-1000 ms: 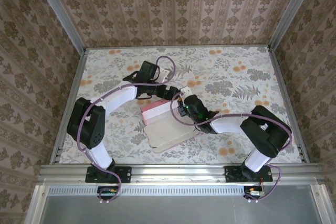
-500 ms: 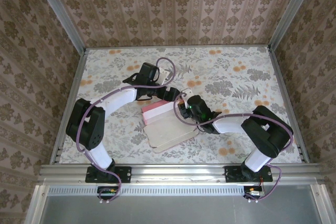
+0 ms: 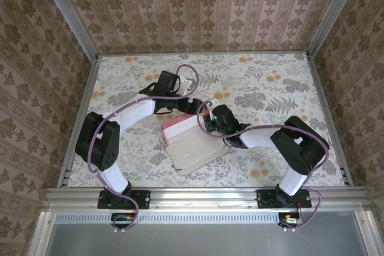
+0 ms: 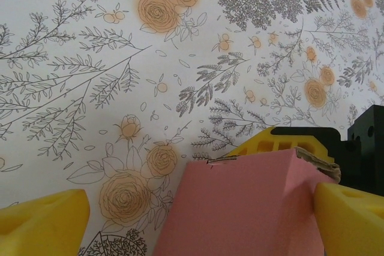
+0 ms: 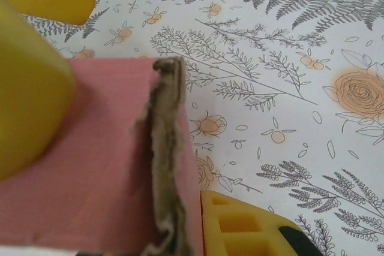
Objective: Fold the paper box
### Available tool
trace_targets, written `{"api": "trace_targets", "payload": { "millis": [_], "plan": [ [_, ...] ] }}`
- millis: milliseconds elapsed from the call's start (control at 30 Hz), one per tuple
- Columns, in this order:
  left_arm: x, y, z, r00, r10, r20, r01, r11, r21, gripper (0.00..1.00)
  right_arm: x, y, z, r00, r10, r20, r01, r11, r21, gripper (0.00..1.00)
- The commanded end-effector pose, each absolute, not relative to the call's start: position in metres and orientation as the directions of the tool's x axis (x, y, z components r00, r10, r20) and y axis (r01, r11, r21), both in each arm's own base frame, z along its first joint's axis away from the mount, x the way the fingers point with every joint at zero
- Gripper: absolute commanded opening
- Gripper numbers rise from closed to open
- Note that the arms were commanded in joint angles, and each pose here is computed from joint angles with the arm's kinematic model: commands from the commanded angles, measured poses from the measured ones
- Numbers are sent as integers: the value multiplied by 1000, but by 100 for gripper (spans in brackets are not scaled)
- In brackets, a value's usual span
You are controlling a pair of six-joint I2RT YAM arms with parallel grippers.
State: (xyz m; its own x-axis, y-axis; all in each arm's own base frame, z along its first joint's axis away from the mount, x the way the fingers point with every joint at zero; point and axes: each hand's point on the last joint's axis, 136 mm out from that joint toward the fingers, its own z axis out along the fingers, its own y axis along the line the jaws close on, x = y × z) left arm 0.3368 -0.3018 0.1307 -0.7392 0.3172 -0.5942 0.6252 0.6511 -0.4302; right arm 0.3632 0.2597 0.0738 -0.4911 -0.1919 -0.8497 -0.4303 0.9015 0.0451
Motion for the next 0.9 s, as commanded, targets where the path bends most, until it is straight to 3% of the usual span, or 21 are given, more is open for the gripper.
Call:
{"api": "trace_targets", "payload": {
  "millis": [0,200,500,733,867],
  "plan": [
    [324,-300,114,-774,359,-521,605,660,-445,95,375,248,68,-497,-193,-846,-335,942,-18,8],
    [323,-302,122,-776,341,-531,603,650,-462,95,373,249,70,-492,-197,-848,-331,943,-27,10],
    [334,-302,162,-745,287,-602,618,637,-461,100,335,259,98,-497,-142,-856,-451,885,115,35],
    [330,-297,187,-710,257,-655,636,632,-441,100,295,241,124,-525,-49,-850,-465,853,238,49],
    [314,-287,191,-700,228,-676,630,642,-436,100,273,226,131,-569,6,-822,-434,847,307,65]
  ]
}}
